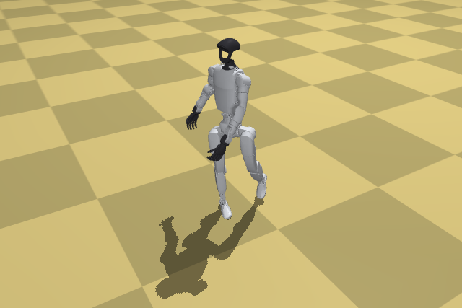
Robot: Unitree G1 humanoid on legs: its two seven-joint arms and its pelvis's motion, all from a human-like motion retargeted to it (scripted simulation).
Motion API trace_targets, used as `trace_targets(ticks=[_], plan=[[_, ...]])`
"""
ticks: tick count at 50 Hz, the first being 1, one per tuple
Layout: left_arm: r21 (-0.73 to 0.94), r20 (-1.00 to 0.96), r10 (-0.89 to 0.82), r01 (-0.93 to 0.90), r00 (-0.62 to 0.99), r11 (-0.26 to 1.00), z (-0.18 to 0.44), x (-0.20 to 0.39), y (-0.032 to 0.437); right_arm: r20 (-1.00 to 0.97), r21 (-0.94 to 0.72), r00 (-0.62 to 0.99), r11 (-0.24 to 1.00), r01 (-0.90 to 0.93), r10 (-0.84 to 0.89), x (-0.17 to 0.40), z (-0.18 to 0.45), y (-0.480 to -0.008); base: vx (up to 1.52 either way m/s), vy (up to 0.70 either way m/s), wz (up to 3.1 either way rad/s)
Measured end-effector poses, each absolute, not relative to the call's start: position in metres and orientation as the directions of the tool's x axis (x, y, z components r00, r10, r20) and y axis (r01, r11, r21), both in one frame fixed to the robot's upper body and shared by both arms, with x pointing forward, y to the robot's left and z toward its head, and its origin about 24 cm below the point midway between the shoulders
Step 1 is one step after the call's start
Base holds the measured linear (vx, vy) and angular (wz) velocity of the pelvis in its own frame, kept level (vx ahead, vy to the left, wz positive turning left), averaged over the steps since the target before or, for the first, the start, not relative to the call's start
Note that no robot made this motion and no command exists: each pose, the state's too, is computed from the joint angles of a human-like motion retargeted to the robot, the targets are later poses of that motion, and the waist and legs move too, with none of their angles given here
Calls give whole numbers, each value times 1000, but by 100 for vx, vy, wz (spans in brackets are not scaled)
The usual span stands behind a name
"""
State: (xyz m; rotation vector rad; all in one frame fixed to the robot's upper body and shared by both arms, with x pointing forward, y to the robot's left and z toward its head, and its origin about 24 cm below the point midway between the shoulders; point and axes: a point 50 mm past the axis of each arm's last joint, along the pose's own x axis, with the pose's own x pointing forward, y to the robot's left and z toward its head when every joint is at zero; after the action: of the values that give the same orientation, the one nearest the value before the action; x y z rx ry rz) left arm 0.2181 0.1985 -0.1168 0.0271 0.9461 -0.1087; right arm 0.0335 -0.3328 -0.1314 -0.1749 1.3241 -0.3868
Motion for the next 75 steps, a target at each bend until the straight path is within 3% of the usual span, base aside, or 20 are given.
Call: trace_targets(ticks=[14,30,45,55,65,75], plan=[[60,-890,-25,171,455,983,-132,176,231,-928,-339,70,905,257,-367,-17,-130,-337,10,0,-78],[97,-917,81,23,391,995,-138,150,257,-912,-347,117,892,289,-393,-13,-122,-348,3,5,-40],[36,-888,75,-94,455,995,-135,156,253,-910,-373,121,910,180,-397,5,-125,-347,-2,10,26],[80,-905,147,-180,400,980,-138,141,266,-937,-337,88,941,18,-337,30,-144,-313,2,11,100],[72,-872,230,-351,432,934,-133,140,279,-914,-361,275,908,-211,-299,104,-142,-289,5,12,148],[172,-878,350,-468,326,867,-140,100,297,-773,-560,474,805,-197,-421,159,-107,-321,13,16,154]])
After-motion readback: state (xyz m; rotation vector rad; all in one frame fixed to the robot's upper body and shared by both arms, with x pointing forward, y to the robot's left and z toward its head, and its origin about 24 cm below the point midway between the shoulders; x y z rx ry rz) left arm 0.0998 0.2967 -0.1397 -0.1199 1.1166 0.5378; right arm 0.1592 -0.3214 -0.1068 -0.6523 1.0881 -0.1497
